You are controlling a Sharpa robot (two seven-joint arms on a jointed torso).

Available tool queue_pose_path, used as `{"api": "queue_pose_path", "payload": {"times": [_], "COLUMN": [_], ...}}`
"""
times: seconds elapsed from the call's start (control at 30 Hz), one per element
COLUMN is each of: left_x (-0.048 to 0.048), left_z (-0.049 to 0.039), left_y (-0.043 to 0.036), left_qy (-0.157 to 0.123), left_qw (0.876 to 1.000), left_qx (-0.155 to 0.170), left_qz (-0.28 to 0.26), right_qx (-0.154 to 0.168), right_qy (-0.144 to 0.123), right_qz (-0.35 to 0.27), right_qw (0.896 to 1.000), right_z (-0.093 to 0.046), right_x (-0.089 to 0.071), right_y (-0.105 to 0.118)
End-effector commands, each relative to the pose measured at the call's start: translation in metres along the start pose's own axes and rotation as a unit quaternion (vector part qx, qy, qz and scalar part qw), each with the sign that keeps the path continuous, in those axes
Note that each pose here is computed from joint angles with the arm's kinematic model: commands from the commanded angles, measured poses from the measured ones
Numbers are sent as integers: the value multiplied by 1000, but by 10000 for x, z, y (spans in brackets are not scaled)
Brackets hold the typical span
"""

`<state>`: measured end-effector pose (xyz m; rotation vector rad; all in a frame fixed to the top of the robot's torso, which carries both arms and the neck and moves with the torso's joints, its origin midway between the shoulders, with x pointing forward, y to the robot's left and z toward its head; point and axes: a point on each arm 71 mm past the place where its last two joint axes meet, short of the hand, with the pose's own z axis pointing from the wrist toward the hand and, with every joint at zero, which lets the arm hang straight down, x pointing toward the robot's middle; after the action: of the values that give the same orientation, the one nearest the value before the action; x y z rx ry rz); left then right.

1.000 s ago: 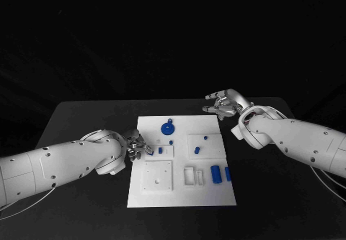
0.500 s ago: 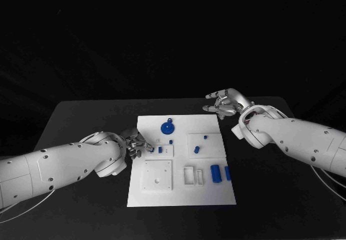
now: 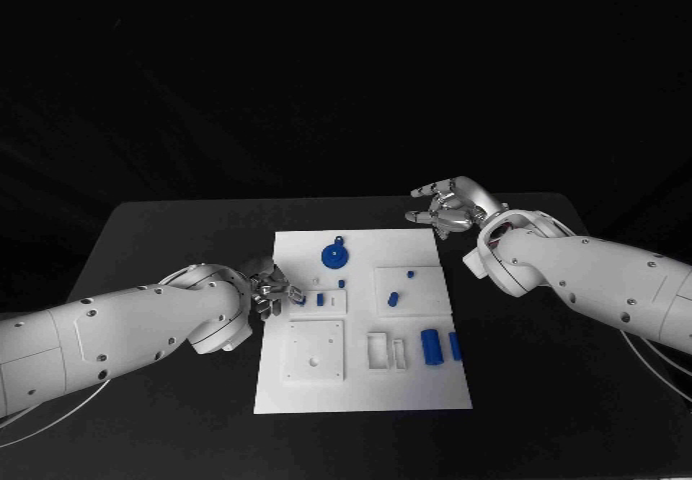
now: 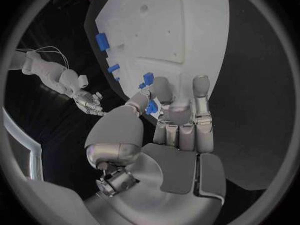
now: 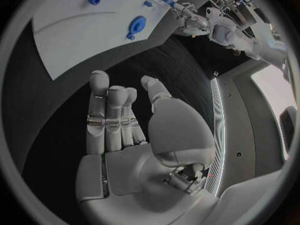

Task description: Assemble the parts on the task board

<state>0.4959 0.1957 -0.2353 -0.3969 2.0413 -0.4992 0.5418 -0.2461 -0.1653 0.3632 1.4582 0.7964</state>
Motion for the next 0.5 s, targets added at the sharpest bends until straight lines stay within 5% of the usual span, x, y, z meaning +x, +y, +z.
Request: {"api": "queue_pose_path", "payload": {"times": [0.03,0.5], "left_x": [43,40], "left_z": [5,44], "left_y": [-1,-2], "left_qy": [24,22], "left_qw": [1000,999], "left_qx": [-10,-22], "left_qz": [8,19], "right_qx": [-5,-6], "right_qy": [6,6], "right_qz": [0,1], "right_qw": [1000,1000], "right_z": [-1,-2], "right_x": [14,17], "right_y": [8,8]}}
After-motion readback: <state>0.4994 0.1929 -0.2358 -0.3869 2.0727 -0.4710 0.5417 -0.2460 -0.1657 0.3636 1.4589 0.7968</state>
